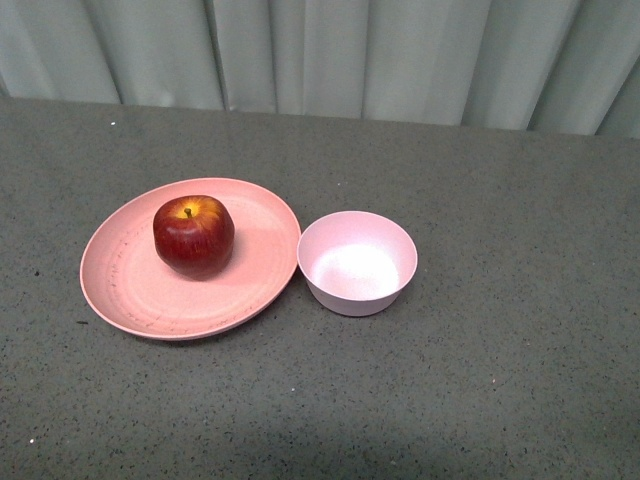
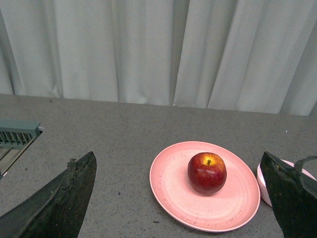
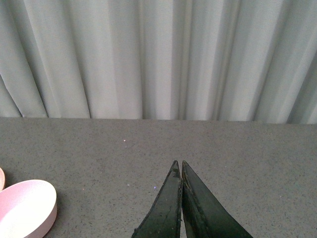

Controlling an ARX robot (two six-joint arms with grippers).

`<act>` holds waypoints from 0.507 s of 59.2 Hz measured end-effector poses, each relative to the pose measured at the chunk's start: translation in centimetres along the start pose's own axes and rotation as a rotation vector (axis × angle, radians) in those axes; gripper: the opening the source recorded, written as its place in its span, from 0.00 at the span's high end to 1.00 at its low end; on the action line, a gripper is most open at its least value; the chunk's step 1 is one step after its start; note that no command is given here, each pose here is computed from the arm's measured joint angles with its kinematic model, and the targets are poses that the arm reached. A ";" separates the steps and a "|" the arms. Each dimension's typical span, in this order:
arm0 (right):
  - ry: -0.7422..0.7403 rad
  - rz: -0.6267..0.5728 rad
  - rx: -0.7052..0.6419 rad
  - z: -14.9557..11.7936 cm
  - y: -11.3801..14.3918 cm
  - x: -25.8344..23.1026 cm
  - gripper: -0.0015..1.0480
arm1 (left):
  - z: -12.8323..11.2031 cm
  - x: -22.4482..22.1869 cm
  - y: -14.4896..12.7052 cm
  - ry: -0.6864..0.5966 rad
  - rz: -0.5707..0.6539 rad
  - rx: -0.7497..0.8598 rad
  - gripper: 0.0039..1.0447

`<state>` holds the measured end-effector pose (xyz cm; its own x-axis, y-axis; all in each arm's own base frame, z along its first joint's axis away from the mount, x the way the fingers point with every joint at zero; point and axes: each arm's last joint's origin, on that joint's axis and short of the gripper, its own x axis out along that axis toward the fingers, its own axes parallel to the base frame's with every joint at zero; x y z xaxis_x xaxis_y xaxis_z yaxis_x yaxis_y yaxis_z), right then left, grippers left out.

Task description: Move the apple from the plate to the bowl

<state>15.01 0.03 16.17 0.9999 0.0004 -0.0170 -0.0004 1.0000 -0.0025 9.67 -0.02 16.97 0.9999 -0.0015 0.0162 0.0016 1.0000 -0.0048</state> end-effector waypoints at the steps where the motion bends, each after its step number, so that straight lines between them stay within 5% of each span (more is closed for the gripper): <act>1: -0.001 0.000 0.000 0.0 0.0 -0.2 0.99 | 0.0 0.0 0.0 0.000 0.000 0.000 0.06; 30: -0.019 0.001 0.000 0.5 0.0 -2.3 0.99 | 0.0 0.0 0.0 0.000 0.000 0.000 0.06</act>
<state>12.73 0.03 16.70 1.0000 0.0011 0.0017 -0.0011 1.0000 -0.0021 9.67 -0.02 16.97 0.9999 -0.0015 0.0162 0.0016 1.0000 -0.0048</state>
